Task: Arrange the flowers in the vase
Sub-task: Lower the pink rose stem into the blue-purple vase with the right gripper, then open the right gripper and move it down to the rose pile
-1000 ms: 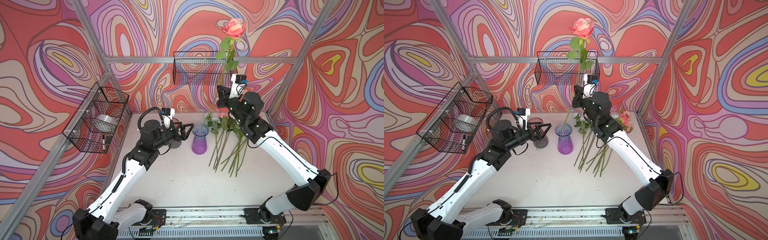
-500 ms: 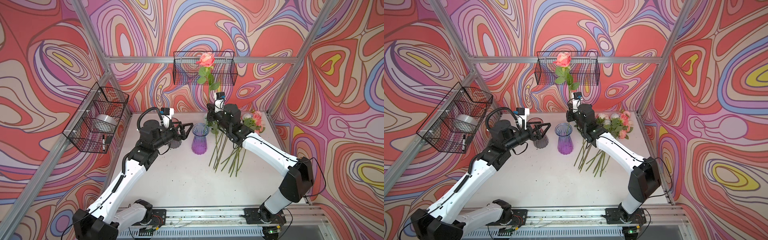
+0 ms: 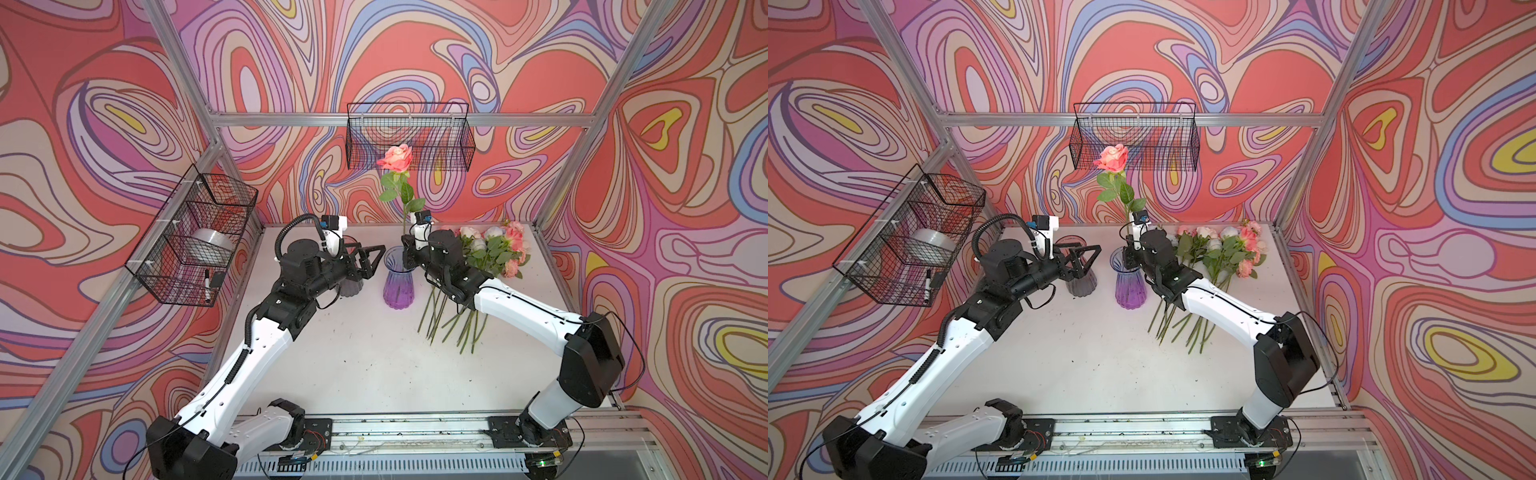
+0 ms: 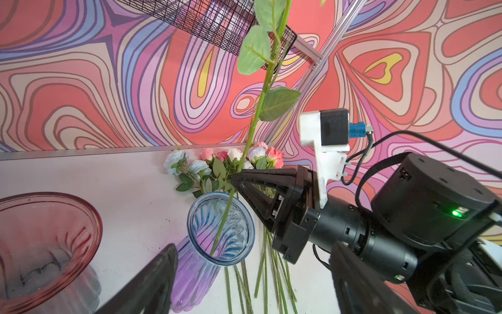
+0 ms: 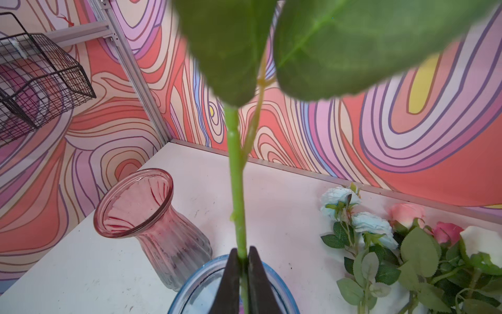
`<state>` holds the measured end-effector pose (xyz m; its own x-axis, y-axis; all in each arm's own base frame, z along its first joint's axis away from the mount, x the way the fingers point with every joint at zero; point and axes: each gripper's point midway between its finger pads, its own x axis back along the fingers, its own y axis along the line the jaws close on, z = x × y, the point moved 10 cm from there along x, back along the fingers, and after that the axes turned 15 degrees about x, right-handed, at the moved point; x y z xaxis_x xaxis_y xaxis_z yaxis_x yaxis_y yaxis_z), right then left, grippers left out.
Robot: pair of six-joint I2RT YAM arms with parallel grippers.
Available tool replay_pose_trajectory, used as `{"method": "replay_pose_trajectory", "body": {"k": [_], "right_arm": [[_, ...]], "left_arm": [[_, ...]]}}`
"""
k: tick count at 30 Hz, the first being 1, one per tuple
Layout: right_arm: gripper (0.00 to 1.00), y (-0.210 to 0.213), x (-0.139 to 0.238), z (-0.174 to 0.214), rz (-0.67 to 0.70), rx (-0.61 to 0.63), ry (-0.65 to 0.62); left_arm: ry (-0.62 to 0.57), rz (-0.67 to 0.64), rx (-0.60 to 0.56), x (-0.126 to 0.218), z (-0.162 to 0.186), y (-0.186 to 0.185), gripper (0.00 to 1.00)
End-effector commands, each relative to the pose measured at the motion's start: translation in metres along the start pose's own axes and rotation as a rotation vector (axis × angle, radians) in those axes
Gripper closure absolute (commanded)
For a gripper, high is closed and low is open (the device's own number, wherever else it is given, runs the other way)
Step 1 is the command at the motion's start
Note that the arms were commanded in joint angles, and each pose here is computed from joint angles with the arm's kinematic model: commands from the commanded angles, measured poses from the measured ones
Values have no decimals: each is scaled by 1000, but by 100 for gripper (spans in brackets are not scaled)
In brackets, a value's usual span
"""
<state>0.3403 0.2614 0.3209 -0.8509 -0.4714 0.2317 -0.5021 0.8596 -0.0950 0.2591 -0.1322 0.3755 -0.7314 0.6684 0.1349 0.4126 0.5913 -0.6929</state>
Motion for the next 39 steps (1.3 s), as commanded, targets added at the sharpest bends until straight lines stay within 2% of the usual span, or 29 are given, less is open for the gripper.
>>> {"method": "replay_pose_trajectory", "body": {"k": [1,8,17,21,24,26,32,39], "right_arm": [[88,0,2,6,9,-25,20],[81,-1,8,2,5,-43,29],[80,-7,37,-16,10,-73,-12],[80,-14,52,-21,66,-90,-13],[81,-28,56,-13,186,-75,50],[82,-46,55,-1,223,-111,127],[85,-121,46,69,237,-411,389],[82,-133,25,127,238,-497,561]], "left_arm": [[-26,-23,-28,5,-1,1,11],[-32,-27,-37,7,-2,0,11],[-38,-21,-44,10,-3,-2,11],[-40,-19,-50,12,-3,-3,11],[-45,-16,-50,13,-4,-4,12],[-38,0,-38,12,-4,-5,13],[4,43,12,6,-2,-6,16],[63,131,75,-1,1,-9,18]]}}
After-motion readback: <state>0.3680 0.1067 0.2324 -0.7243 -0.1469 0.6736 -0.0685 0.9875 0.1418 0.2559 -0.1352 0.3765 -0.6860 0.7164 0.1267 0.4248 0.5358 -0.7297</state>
